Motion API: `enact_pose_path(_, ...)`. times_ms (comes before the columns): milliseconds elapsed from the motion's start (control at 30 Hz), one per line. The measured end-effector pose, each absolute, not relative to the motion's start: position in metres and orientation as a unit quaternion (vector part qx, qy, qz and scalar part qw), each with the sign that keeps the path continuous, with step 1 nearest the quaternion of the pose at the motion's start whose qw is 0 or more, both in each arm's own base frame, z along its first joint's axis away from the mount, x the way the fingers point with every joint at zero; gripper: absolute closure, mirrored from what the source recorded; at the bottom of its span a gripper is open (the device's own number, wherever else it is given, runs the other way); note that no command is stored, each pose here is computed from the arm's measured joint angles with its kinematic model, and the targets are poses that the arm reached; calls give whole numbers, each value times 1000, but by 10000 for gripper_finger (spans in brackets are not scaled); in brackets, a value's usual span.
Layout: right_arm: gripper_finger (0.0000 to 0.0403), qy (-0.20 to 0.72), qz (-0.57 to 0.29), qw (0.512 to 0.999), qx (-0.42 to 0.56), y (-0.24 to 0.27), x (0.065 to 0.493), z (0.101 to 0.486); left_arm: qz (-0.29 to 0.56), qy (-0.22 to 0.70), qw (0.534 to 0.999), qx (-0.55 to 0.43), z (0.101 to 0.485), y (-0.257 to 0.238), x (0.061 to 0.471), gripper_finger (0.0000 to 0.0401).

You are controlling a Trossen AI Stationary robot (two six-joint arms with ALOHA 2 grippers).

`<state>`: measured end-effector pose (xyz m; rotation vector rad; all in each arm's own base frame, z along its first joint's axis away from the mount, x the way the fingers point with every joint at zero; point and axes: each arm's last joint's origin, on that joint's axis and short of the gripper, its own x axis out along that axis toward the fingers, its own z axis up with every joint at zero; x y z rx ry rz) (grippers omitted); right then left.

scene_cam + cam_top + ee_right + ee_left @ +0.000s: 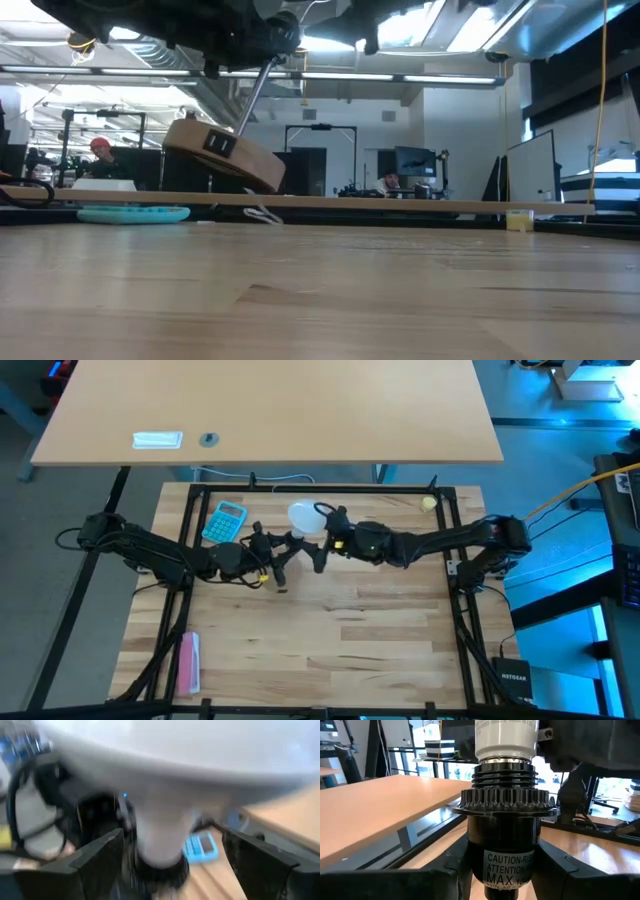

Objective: Screw lightbulb
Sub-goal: Remove the light bulb from the lamp

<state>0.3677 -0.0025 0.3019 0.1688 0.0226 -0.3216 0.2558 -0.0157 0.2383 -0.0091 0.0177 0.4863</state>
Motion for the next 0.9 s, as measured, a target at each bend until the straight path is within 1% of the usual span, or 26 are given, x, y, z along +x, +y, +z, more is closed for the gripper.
enact_pose_path(167, 74, -62, -172, 978, 95, -4, 382, 296, 241, 8, 970, -6, 238, -16, 256, 265)
enact_pose_path(233, 80, -72, -175, 977, 97, -7, 383, 296, 241, 8, 970, -7, 238, -16, 256, 265)
enact_pose_path(300, 95, -75, -178, 976, 97, -9, 383, 299, 240, 8, 971, -8, 238, -16, 256, 265)
enact_pose_path(400, 144, -71, -179, 978, 83, -9, 384, 301, 239, 7, 971, -9, 239, -18, 256, 265)
enact_pose_path(533, 241, -62, -170, 982, 52, -6, 385, 304, 235, 6, 972, -6, 239, -18, 256, 265)
enact_pose_path(667, 242, -49, -137, 988, 45, -6, 386, 306, 211, 8, 977, -8, 238, -20, 256, 266)
enact_pose_path(733, 242, -49, -107, 992, 43, -4, 386, 308, 188, 2, 982, -21, 240, -21, 256, 266)
enact_pose_path(833, 243, -52, -27, 998, 37, 0, 385, 314, 120, -4, 992, -26, 244, -25, 255, 266)
enact_pose_path(900, 243, -53, 60, 996, 32, 4, 384, 316, 45, -8, 998, -33, 246, -28, 254, 266)
